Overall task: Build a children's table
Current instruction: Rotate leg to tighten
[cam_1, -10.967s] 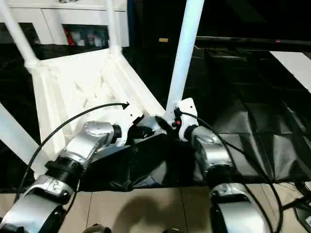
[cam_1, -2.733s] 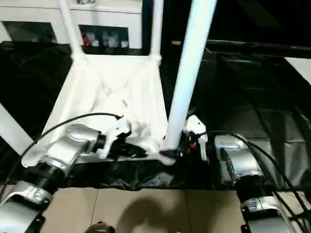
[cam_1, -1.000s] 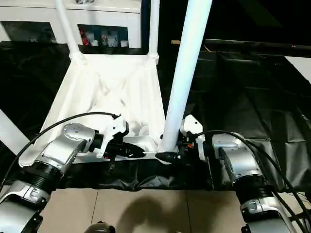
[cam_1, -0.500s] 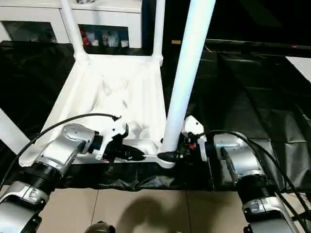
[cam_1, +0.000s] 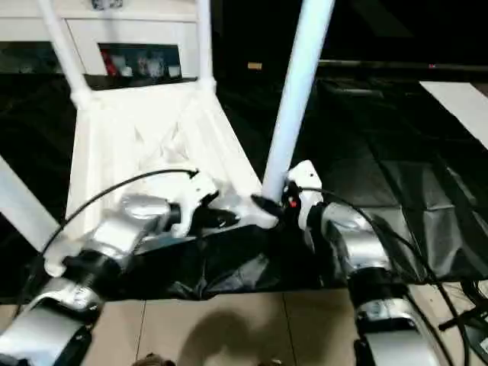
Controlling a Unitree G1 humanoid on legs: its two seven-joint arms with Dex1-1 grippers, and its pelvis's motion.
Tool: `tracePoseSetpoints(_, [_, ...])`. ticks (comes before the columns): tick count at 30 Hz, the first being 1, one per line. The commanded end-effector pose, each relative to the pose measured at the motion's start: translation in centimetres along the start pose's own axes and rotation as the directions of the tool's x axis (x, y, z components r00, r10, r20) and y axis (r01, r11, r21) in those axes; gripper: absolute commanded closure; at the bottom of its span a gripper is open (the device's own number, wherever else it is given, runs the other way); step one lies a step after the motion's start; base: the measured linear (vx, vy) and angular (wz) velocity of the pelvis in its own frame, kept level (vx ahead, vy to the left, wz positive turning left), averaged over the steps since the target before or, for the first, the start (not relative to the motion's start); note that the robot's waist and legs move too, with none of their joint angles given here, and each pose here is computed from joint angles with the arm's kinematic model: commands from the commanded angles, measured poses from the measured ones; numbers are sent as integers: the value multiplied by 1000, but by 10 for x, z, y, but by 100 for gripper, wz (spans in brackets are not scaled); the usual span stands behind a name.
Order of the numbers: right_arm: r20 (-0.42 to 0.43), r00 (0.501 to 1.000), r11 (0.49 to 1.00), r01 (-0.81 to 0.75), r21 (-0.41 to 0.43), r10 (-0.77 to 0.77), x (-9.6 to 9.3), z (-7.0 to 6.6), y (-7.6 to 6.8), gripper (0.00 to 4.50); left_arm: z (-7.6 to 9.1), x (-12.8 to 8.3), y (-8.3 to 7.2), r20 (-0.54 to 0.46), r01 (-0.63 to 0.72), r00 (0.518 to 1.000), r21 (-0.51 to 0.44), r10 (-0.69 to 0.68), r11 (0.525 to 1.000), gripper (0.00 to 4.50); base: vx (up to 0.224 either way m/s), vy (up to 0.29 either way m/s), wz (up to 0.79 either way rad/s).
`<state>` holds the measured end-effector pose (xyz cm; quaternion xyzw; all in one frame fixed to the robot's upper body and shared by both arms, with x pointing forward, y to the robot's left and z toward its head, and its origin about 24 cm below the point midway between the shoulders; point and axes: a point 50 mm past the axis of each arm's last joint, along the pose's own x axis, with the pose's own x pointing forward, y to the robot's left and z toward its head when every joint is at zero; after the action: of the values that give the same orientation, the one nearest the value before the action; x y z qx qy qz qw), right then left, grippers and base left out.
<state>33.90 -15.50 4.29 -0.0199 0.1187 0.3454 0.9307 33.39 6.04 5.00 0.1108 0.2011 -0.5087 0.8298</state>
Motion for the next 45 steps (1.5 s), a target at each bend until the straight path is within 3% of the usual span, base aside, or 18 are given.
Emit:
tracePoseSetpoints(1, [-54, 997, 997, -46, 62, 50, 21, -17, 28, 251, 32, 15, -9, 137, -35, 990, 12, 33, 999, 450, 0, 0, 0])
tracePoseSetpoints(4, [-28, 999, 998, -25, 65, 27, 26, -13, 29, 251, 37, 19, -13, 161, -36, 986, -1, 36, 999, 450, 0, 0, 0])
tracePoseSetpoints(6, [-12, 999, 999, -50, 11, 50, 27, -10, 31, 251, 38, 20, -14, 166, -28, 986, 2, 27, 1000, 450, 0, 0, 0])
tracePoseSetpoints(7, [-14, 998, 998, -63, -1, 63, 26, -10, 32, 197, 37, 19, -14, 164, -24, 986, 7, 23, 1000, 450, 0, 0, 0])
tracePoseSetpoints(8, [-13, 997, 998, -70, -2, 69, 25, -10, 32, 183, 36, 19, -14, 161, -22, 987, 10, 20, 1000, 450, 0, 0, 0])
tracePoseSetpoints(12, [-9, 994, 993, -113, 18, 113, 20, -10, 30, 164, 31, 15, -13, 150, 1, 989, 28, -5, 1000, 450, 0, 0, 0])
tracePoseSetpoints(13, [-17, 990, 990, -140, 4, 140, 18, -11, 30, 139, 30, 13, -12, 146, 12, 989, 31, -17, 999, 450, 0, 0, 0])
tracePoseSetpoints(16, [-51, 977, 977, -211, -42, 209, 11, -13, 29, 123, 26, 8, -11, 136, 43, 990, 46, -49, 998, 450, 0, 0, 0])
tracePoseSetpoints(22, [-116, 930, 929, -358, -91, 348, -9, -14, 23, 123, 18, -7, -8, 107, 145, 982, 78, -153, 986, 450, 0, 0, 0])
tracePoseSetpoints(23, [-150, 905, 903, -415, -109, 398, -18, -13, 19, 123, 15, -14, -6, 86, 186, 977, 94, -194, 978, 450, 0, 0, 0])
tracePoseSetpoints(31, [-257, 837, 844, -523, -116, 483, -37, -12, 13, 123, 7, -34, -4, 13, 324, 945, 123, -328, 938, 450, 0, 0, 0])
tracePoseSetpoints(34, [-264, 825, 833, -542, -112, 501, -38, -11, 13, 123, 5, -38, -4, 4, 340, 939, 125, -343, 932, 450, 0, 0, 0])
tracePoseSetpoints(40, [-270, 812, 822, -559, -106, 517, -37, -11, 16, 178, 5, -39, -4, 2, 353, 934, 124, -356, 927, 450, 0, 0, 0])
tracePoseSetpoints(45, [-264, 814, 823, -558, -110, 517, -35, -13, 20, 188, 5, -39, -4, 11, 342, 938, 125, -346, 931, 450, 0, 0, 0])
